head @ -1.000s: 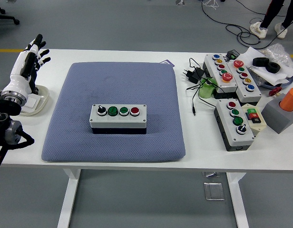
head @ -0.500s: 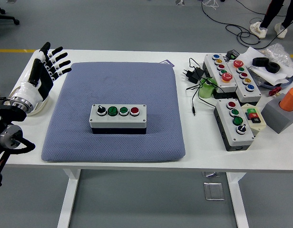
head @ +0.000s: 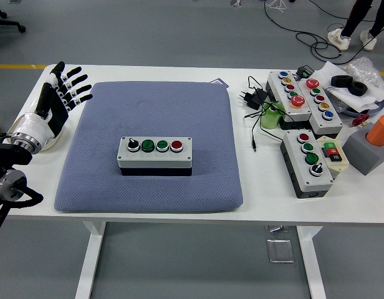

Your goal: Pick up the button,place it on the desk,press the button,press the button

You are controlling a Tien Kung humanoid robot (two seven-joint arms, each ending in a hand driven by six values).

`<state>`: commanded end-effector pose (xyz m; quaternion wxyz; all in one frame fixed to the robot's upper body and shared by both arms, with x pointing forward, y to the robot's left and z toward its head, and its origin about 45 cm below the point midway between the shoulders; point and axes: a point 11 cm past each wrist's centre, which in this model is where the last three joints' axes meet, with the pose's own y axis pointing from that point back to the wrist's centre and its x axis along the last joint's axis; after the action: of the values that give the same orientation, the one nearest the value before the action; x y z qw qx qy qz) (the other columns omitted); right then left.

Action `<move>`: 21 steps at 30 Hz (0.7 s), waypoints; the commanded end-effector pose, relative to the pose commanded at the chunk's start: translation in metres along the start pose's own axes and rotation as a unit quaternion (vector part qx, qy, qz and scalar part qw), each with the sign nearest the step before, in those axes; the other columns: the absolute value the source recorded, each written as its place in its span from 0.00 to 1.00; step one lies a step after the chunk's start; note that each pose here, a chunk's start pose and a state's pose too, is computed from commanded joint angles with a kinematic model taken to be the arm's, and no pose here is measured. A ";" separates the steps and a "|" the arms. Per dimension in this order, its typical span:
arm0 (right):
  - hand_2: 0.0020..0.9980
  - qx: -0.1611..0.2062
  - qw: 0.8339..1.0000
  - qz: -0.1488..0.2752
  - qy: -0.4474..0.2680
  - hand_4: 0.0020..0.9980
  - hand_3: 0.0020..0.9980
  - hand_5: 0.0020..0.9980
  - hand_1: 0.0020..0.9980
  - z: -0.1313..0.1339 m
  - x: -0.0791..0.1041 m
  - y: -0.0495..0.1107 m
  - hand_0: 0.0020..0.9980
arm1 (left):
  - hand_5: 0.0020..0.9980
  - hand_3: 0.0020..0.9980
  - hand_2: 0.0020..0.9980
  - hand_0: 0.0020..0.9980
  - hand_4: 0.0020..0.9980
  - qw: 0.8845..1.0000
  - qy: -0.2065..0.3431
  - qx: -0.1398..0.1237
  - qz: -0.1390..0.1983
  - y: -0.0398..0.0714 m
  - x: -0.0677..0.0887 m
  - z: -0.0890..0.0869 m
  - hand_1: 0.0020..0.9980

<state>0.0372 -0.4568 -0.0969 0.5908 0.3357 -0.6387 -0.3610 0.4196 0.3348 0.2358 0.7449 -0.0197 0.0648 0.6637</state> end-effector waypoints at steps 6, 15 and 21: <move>0.54 -0.002 1.000 -0.002 -0.005 0.28 0.58 0.02 0.48 0.002 -0.002 0.000 0.63 | 1.00 0.88 0.89 0.76 0.72 1.000 -0.002 -0.004 0.000 0.001 -0.001 0.002 0.83; 0.54 0.002 1.000 -0.003 -0.006 0.28 0.58 0.02 0.48 -0.001 -0.001 0.000 0.63 | 1.00 0.88 0.89 0.77 0.71 1.000 -0.008 -0.011 0.002 0.003 0.000 0.006 0.84; 0.54 0.005 1.000 -0.003 -0.008 0.28 0.58 0.02 0.48 -0.004 -0.001 0.000 0.63 | 1.00 0.88 0.89 0.77 0.71 1.000 -0.012 -0.014 -0.001 0.002 -0.002 0.010 0.84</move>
<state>0.0408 -0.4559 -0.0969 0.5833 0.3375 -0.6440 -0.3622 0.4185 0.3339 0.2457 0.7461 -0.0219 0.0468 0.6638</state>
